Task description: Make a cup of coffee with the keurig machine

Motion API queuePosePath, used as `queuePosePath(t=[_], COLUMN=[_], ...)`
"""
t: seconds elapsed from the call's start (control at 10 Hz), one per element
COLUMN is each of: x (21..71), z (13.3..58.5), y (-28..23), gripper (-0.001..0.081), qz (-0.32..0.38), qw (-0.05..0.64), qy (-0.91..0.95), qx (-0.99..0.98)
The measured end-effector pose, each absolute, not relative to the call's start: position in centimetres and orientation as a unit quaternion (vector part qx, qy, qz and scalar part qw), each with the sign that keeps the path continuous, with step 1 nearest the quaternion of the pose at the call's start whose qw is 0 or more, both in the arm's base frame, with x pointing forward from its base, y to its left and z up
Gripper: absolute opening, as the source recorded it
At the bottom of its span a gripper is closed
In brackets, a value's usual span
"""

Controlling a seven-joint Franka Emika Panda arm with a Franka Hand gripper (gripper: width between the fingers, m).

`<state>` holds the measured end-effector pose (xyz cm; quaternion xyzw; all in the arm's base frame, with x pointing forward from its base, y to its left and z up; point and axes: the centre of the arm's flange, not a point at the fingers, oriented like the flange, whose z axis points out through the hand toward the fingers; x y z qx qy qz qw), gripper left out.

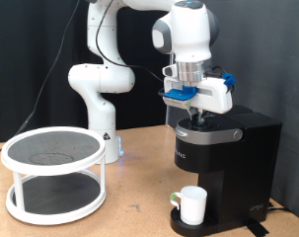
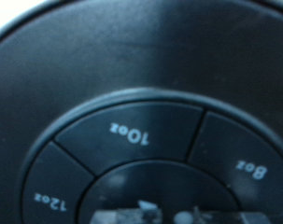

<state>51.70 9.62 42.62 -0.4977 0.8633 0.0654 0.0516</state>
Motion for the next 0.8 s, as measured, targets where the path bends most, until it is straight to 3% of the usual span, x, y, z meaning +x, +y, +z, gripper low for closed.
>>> queuePosePath(t=[0.8], x=[52.48], z=[42.43], y=[9.66], gripper=[0.0000], qz=[0.102], qw=[0.014], qy=[0.873], qx=[-0.477])
